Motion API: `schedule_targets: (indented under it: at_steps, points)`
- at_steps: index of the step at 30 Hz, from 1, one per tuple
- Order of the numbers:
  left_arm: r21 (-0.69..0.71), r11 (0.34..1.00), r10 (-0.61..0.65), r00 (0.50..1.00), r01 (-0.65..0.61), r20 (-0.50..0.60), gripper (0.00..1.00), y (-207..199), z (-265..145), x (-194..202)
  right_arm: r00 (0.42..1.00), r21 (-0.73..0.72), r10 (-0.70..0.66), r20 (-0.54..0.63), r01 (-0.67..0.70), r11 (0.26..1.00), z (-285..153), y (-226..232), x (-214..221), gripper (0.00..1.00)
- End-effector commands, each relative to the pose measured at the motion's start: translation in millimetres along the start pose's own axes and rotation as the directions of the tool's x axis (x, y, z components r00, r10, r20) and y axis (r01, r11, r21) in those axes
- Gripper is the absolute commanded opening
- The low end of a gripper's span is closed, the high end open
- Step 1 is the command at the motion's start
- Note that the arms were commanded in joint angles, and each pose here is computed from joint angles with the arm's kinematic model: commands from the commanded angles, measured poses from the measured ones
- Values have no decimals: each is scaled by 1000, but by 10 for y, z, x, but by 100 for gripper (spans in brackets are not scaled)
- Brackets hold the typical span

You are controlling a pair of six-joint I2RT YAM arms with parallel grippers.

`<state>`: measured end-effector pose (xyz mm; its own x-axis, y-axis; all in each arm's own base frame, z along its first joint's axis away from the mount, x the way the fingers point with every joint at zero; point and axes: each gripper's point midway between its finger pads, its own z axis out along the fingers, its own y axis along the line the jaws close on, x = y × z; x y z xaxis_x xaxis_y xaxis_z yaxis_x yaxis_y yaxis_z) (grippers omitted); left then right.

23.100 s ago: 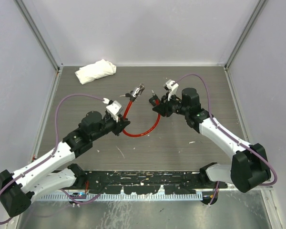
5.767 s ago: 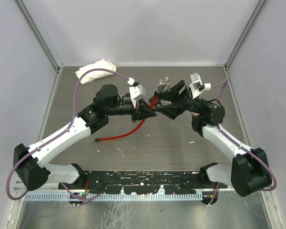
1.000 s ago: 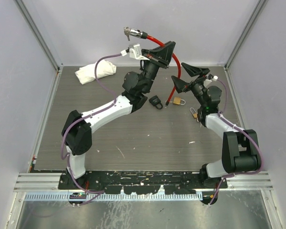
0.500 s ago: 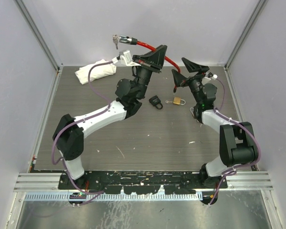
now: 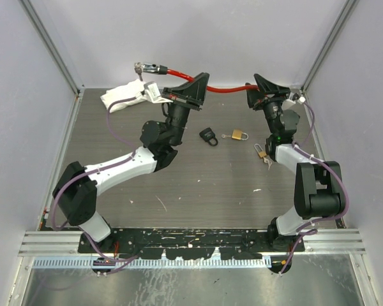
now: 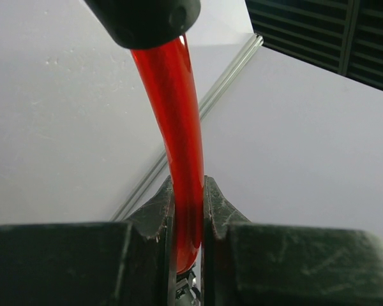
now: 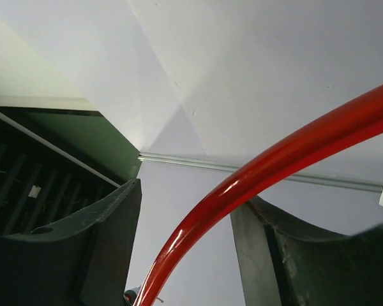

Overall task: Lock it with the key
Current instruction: Adjust the lock.

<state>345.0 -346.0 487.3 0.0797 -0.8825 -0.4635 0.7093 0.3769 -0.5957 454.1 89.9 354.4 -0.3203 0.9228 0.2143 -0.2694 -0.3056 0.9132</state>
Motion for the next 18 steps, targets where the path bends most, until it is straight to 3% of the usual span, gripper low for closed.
schedule_targets:
  at_steps: [1,6,12,18]
  points:
    - [83,994,-86,985,74,149,0,-371,-68,-636,991,-167,-133,33,137,976,4,397,-30,58]
    - [63,995,-82,988,74,129,0,-293,-166,-598,979,-199,-202,1,198,960,-13,425,69,41]
    - [41,997,-64,994,60,94,0,-208,-273,-530,960,-194,-280,-6,273,942,-106,401,127,10]
    - [3,1000,-9,999,9,50,0,-66,-435,-455,921,-201,-389,-28,376,905,-170,393,217,4]
